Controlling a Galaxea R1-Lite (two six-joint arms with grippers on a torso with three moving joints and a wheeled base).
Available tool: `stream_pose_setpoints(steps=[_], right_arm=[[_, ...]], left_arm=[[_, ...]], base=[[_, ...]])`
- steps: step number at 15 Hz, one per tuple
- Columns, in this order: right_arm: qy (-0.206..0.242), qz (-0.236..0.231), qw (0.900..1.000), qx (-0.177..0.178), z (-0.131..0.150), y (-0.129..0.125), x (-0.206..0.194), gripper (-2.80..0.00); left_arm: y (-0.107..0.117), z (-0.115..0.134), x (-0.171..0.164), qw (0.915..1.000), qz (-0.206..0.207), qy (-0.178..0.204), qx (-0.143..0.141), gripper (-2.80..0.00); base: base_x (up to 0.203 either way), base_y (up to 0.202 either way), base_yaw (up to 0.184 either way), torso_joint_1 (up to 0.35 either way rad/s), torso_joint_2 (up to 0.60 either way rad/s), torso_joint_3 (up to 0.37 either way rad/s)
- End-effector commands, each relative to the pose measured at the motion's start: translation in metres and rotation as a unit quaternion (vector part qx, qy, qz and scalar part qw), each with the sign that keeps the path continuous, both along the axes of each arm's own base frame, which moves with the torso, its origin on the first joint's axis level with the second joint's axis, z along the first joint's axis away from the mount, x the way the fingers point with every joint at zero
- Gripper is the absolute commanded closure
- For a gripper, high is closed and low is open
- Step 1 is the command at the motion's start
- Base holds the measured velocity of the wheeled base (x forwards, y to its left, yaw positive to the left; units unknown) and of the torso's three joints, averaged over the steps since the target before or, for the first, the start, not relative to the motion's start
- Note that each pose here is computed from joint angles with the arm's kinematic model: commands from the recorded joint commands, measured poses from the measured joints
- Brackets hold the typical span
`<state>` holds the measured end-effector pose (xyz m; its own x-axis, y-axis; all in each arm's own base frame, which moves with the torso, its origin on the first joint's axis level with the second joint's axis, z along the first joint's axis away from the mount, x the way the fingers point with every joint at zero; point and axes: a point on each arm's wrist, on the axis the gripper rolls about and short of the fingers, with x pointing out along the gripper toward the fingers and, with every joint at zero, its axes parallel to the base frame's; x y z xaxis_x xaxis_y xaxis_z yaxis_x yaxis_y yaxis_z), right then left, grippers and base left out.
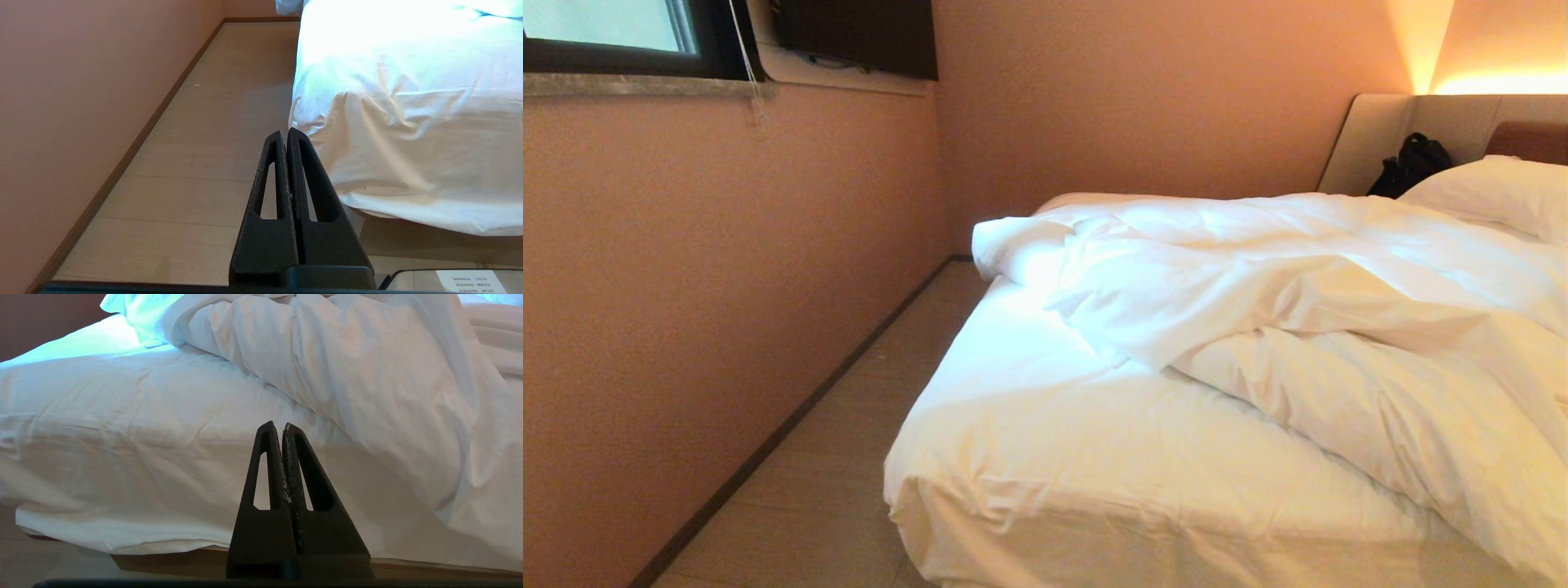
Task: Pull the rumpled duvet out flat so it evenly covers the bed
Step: Hold the folded corner of the quilt
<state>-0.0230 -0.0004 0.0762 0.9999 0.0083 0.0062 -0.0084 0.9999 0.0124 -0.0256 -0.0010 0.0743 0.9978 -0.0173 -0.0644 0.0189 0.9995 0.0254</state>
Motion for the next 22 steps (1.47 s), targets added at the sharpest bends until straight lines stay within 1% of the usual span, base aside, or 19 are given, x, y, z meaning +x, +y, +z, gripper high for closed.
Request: stream_pose_setpoints(steps=[1, 14, 22], right_arm=[[0.001, 0.000, 1.000, 0.000, 0.0000, 0.0000, 0.0001, 0.00], [0.001, 0.000, 1.000, 0.000, 0.0000, 0.0000, 0.0001, 0.00], [0.001, -0.001, 1.000, -0.008, 0.0002, -0.0001, 0.0000, 0.00]], left_arm=[[0.0000, 0.0000, 0.0001, 1.0000, 0.000, 0.001, 0.000, 0.00], [0.0000, 0.0000, 0.0001, 1.0000, 0.000, 0.001, 0.000, 0.00], [0.0000, 0.0000, 0.0001, 1.0000, 0.000, 0.001, 0.000, 0.00]], base=[[0.000, 0.000, 0.000, 0.000, 0.00, 0.000], [0.000, 0.000, 0.000, 0.000, 0.00, 0.000], [0.000, 0.000, 0.000, 0.000, 0.00, 0.000]])
